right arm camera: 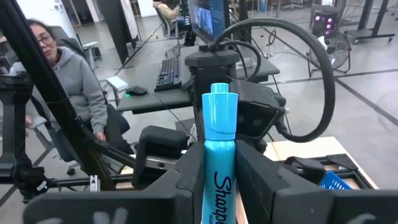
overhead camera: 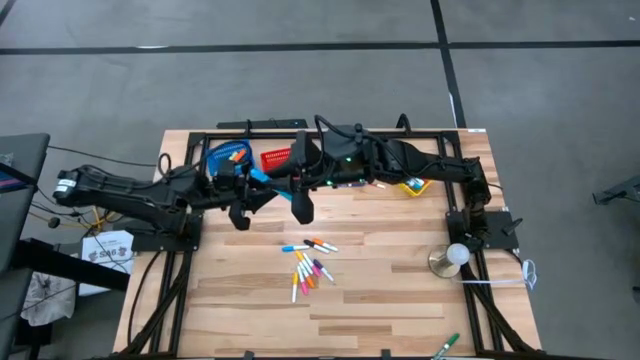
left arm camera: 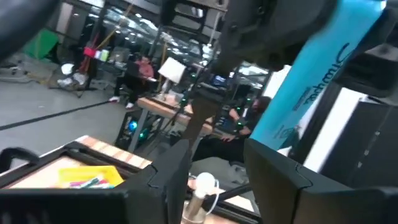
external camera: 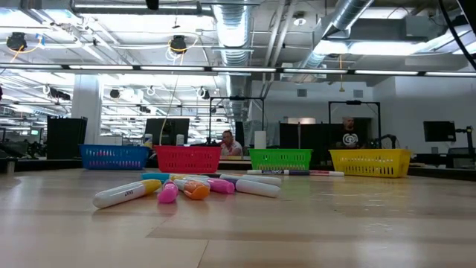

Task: Pick & Place Markers
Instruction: Put the large blue highlighter pen into the blue bin

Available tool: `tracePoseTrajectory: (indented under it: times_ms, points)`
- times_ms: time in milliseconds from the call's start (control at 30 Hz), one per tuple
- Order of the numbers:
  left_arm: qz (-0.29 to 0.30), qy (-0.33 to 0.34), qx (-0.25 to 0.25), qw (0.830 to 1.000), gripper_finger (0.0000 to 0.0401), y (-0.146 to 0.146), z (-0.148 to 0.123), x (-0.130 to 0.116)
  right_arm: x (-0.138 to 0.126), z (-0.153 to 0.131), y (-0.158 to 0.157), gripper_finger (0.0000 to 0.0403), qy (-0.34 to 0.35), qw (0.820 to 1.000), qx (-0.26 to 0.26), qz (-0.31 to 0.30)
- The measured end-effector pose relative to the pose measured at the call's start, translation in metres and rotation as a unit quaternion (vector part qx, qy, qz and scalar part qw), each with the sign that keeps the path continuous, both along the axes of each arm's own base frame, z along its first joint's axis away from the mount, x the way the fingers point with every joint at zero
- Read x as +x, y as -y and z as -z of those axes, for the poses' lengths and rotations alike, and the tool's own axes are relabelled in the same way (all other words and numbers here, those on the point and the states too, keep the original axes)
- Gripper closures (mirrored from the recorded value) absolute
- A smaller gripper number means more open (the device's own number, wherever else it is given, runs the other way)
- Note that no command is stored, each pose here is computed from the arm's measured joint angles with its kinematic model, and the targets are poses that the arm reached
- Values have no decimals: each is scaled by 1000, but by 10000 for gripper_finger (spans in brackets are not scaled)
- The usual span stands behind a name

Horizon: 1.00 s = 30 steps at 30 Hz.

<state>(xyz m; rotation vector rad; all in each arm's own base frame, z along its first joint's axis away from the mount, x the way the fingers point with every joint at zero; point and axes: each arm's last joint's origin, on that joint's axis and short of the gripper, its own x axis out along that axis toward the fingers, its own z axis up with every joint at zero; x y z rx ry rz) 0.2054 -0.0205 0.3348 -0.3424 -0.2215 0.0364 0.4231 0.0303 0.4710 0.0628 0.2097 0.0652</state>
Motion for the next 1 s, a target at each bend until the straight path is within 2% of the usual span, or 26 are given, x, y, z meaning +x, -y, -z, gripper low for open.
tracePoseTrajectory:
  times_ms: [200,400,667,933,1000]
  points:
    - [40,10,65,997,229,7,0,4,0,1,0,335,-6,1000,0,-1]
    - [33,28,126,991,209,11,-2,4,-1,2,-2,335,-13,1000,3,-3]
    - [-2,55,155,986,207,9,-7,5,-1,2,-3,335,-12,1000,3,-4]
    - [-4,57,156,986,208,11,1,21,-1,2,-3,335,-11,1000,3,-4]
    - [-7,75,153,985,208,11,0,23,-1,2,-3,335,-11,1000,3,-4]
